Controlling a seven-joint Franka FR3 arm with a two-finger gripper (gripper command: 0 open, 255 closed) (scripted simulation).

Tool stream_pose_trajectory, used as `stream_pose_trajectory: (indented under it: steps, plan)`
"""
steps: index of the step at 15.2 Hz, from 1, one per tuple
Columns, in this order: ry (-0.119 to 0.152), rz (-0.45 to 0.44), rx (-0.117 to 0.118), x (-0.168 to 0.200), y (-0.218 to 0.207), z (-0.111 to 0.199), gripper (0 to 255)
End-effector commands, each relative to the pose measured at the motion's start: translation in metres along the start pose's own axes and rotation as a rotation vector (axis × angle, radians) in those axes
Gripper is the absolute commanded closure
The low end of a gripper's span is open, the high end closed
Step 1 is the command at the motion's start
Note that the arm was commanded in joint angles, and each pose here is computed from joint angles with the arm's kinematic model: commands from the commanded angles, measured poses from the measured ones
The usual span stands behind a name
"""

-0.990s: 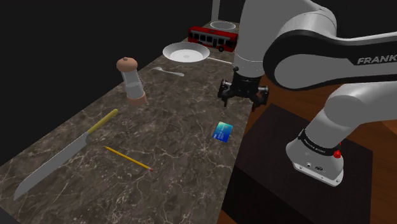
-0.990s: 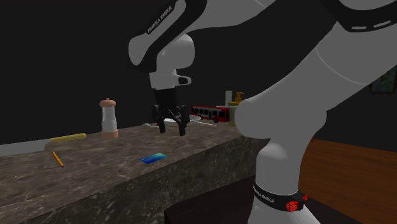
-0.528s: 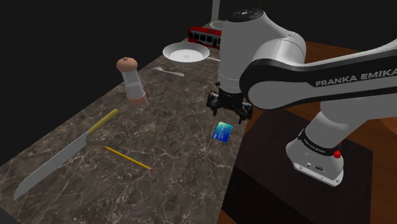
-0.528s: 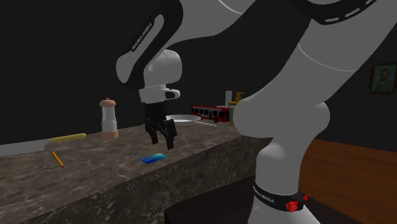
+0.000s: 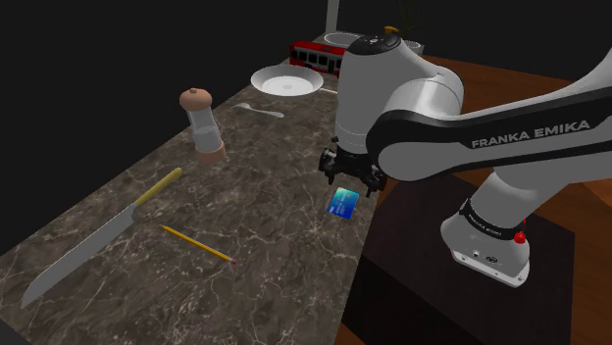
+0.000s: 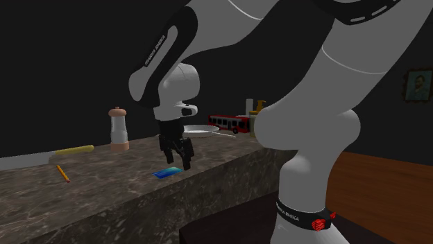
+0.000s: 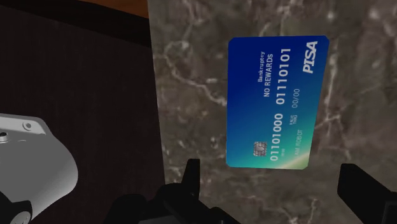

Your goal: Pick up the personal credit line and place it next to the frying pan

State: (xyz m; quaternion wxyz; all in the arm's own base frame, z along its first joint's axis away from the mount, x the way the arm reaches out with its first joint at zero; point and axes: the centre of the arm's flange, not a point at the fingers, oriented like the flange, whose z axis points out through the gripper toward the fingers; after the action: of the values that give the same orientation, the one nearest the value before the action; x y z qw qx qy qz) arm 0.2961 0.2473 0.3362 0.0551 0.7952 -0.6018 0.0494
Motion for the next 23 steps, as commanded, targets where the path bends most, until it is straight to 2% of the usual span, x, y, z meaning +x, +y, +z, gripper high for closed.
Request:
stream_pose_trajectory:
  steps: [1, 3, 4, 13, 23]
  plan:
    - [0.0, 0.0, 0.0, 0.0, 0.0, 0.0, 0]
    - [0.0, 0.0, 0.0, 0.0, 0.0, 0.0, 0]
    - [0.0, 0.0, 0.0, 0.0, 0.0, 0.0, 255]
    - [0.0, 0.0, 0.0, 0.0, 0.0, 0.0, 255]
    - [0.0, 0.0, 0.0, 0.008, 0.001, -0.052, 255]
